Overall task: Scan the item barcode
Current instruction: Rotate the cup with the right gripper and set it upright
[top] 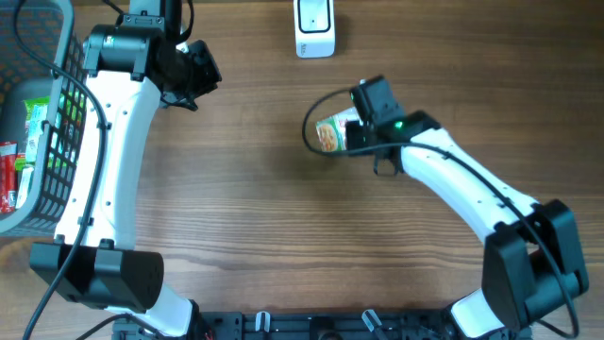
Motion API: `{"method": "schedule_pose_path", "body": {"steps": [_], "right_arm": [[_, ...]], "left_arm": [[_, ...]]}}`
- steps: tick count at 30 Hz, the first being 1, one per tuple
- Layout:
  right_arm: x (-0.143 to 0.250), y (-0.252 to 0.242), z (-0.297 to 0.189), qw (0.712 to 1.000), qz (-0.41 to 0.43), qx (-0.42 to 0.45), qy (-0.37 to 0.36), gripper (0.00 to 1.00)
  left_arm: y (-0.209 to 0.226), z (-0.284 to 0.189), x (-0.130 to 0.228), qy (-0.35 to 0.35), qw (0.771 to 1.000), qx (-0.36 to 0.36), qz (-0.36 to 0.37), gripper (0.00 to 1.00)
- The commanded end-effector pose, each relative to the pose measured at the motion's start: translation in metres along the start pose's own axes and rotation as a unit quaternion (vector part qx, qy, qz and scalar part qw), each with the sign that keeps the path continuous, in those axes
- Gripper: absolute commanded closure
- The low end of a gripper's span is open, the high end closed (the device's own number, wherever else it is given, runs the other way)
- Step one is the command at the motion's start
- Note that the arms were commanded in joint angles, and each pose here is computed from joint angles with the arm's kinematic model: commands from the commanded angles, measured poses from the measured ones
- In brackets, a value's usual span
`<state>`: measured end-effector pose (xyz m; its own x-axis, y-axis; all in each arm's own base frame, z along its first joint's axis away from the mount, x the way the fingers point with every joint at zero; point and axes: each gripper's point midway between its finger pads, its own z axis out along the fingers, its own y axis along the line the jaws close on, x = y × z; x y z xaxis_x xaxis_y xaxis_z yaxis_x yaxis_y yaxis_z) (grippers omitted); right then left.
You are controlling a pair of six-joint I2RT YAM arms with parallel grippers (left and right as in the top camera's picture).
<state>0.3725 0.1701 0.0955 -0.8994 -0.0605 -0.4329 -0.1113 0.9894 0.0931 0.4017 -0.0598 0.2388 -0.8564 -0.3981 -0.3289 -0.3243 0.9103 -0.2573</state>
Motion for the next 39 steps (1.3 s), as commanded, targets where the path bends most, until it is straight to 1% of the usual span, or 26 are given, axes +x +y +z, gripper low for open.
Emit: {"method": "schedule_pose_path", "body": {"steps": [1, 3, 4, 5, 8, 10, 11, 12, 13, 20, 22, 24, 28, 30, 31, 34, 37, 39], "right_arm": [[-0.038, 0.037, -0.049, 0.991, 0.094, -0.091, -0.029, 0.32], [-0.035, 0.04, -0.049, 0.983, 0.15, -0.1, -0.017, 0.21], [-0.03, 0.041, -0.046, 0.977, 0.189, -0.099, -0.004, 0.1], [-0.022, 0.042, -0.041, 0.968, 0.233, -0.098, 0.012, 0.0], [0.004, 0.04, -0.027, 0.921, 0.378, -0.075, 0.055, 0.0], [0.02, 0.034, -0.018, 0.878, 0.47, -0.05, 0.072, 0.0], [0.025, 0.03, -0.013, 0.858, 0.508, -0.037, 0.073, 0.0], [0.026, 0.027, -0.008, 0.846, 0.528, -0.029, 0.069, 0.0], [0.026, 0.024, -0.003, 0.839, 0.541, -0.023, 0.056, 0.0], [0.01, 0.015, 0.024, 0.823, 0.566, 0.013, -0.045, 0.0], [0.012, 0.014, 0.034, 0.812, 0.58, 0.025, -0.053, 0.0], [0.02, 0.015, 0.047, 0.801, 0.596, 0.032, -0.041, 0.0], [0.037, 0.023, 0.078, 0.802, 0.597, 0.038, -0.001, 0.0], [0.042, 0.02, 0.082, 0.805, 0.592, 0.049, 0.002, 0.0], [0.043, 0.017, 0.082, 0.811, 0.583, 0.056, 0.0, 0.0], [0.036, 0.008, 0.078, 0.846, 0.529, 0.065, -0.019, 0.01], [0.023, 0.001, 0.068, 0.899, 0.432, 0.062, -0.03, 0.0], [0.016, -0.003, 0.061, 0.927, 0.37, 0.057, -0.033, 0.0]], "left_arm": [[0.002, 0.004, -0.005, -0.006, 1.0, -0.006, -0.003, 0.74], [0.002, 0.004, -0.005, -0.006, 1.0, -0.005, -0.003, 0.74], [0.002, 0.004, -0.005, -0.006, 1.0, -0.005, -0.003, 0.74], [0.002, 0.004, -0.005, -0.005, 1.0, -0.006, -0.003, 0.74], [0.003, 0.004, -0.004, -0.003, 1.0, -0.007, -0.003, 0.73], [0.003, 0.004, -0.003, -0.002, 1.0, -0.008, -0.003, 0.73], [0.003, 0.004, -0.003, -0.002, 1.0, -0.008, -0.003, 0.72], [0.003, 0.004, -0.003, -0.002, 1.0, -0.008, -0.003, 0.72], [0.003, 0.004, -0.003, -0.002, 1.0, -0.008, -0.003, 0.72], [0.004, 0.004, -0.002, 0.0, 1.0, -0.009, -0.003, 0.72], [0.004, 0.004, -0.002, 0.0, 1.0, -0.009, -0.004, 0.72], [0.004, 0.004, -0.002, 0.0, 1.0, -0.009, -0.003, 0.72], [0.004, 0.004, -0.002, 0.0, 1.0, -0.009, -0.003, 0.73], [0.004, 0.004, -0.002, 0.0, 1.0, -0.009, -0.003, 0.73], [0.004, 0.004, -0.002, 0.0, 1.0, -0.009, -0.003, 0.73], [0.004, 0.004, -0.002, 0.0, 1.0, -0.009, -0.003, 0.73], [0.004, 0.004, -0.002, 0.0, 1.0, -0.009, -0.003, 0.73], [0.004, 0.004, -0.002, 0.0, 1.0, -0.009, -0.003, 0.72]]}}
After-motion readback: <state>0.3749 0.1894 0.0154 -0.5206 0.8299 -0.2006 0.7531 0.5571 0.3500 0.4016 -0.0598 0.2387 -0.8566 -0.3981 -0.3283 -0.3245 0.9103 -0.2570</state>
